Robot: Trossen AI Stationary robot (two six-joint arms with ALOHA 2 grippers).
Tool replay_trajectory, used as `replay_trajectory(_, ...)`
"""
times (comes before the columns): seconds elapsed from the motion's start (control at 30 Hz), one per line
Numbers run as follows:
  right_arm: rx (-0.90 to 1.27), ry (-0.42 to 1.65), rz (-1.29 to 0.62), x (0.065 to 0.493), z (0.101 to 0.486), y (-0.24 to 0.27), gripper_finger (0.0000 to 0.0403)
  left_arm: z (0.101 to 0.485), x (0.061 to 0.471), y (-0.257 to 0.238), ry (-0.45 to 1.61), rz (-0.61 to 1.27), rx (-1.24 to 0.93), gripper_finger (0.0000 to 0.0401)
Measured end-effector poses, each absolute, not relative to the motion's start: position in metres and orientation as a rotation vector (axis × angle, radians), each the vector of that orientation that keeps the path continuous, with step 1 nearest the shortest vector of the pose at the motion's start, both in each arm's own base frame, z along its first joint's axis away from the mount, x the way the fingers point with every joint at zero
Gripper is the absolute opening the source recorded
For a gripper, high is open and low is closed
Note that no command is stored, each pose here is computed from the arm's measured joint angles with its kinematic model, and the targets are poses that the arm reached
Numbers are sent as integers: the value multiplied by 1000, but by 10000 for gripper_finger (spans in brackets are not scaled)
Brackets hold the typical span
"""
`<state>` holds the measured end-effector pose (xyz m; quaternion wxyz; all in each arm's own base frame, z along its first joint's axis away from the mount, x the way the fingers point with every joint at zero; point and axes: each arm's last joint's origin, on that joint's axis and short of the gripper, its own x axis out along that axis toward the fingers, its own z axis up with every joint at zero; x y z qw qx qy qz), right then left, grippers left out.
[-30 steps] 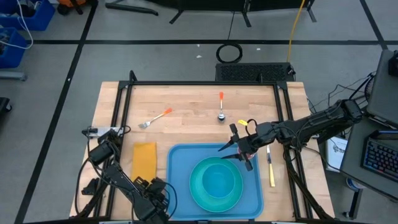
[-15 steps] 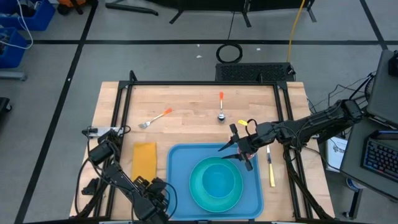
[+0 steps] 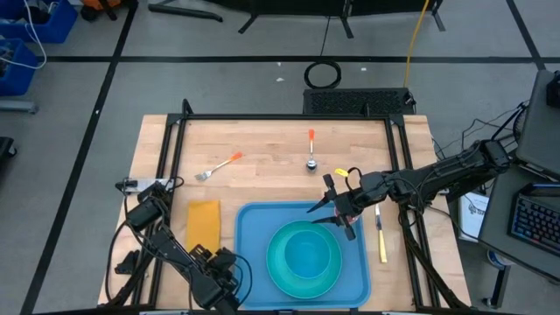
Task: Set up tray
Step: Put the yellow napkin on the blue serving tray to the right of the light blue plate
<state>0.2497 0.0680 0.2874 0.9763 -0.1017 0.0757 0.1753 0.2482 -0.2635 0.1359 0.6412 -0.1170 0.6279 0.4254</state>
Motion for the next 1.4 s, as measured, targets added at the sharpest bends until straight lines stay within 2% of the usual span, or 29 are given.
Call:
replay_trajectory(0.17,-205,153,353,250,287,68,125,134,247,-262,1452,1004,-307,226)
replay_trajectory(0.43,-200,154,353,250,287,68,125,131,247,-262,1457,1002,-316,102)
replay_trajectory(0.67,-201,154,353,250,287,68,125,128,245,-258,1453,1028,-268,15)
replay_trajectory(1.4,-201,153,353,250,288,68,125,158,263,-272,1297,890,-267,5)
